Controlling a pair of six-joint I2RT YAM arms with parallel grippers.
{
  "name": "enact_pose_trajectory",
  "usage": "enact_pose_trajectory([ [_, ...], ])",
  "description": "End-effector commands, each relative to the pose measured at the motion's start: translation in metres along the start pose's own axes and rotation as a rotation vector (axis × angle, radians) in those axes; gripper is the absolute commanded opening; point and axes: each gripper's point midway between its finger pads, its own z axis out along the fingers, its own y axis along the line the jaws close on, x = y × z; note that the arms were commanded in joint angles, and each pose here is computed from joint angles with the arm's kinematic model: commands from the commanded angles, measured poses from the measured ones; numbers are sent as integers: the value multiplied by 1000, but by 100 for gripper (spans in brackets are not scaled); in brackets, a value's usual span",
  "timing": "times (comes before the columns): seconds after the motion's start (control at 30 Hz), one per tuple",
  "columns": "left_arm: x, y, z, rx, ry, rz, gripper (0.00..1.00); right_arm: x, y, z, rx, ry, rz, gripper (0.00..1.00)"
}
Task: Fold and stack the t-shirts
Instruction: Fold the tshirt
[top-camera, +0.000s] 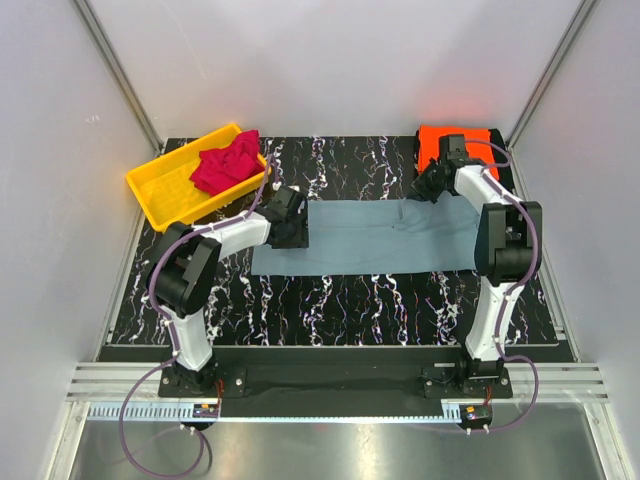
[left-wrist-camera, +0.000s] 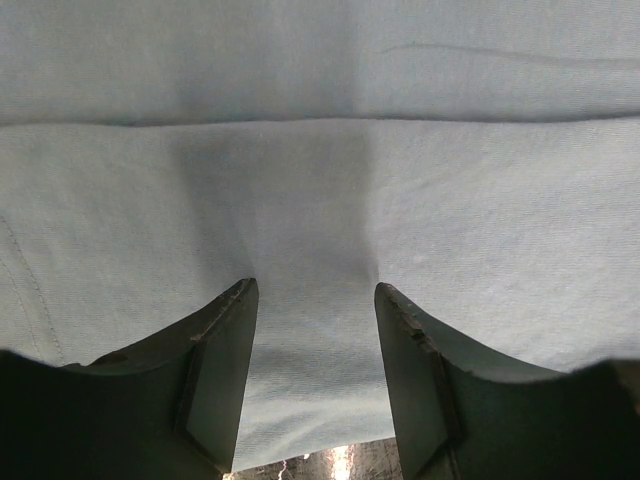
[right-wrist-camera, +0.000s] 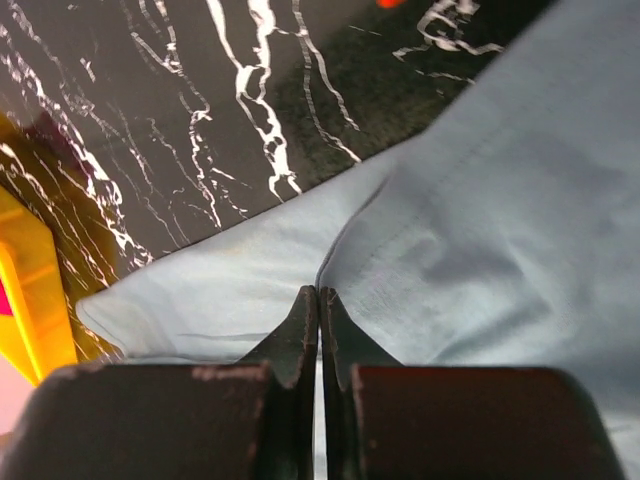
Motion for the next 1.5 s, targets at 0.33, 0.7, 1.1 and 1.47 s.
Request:
enact_pose_trajectory([
  [0.33, 17, 7, 14, -28, 33, -37, 54, 3, 56, 9, -202, 4, -273, 0],
  [0.7, 25, 7, 14, -36, 43, -31, 54, 21, 67, 28, -234, 44, -358, 0],
  [1.1, 27, 9, 15, -49, 48, -35, 55, 6, 36, -14, -48, -135, -223, 0],
  [1.47, 25, 3, 16, -30, 43, -46, 55, 22, -30, -63, 103, -333, -3, 0],
])
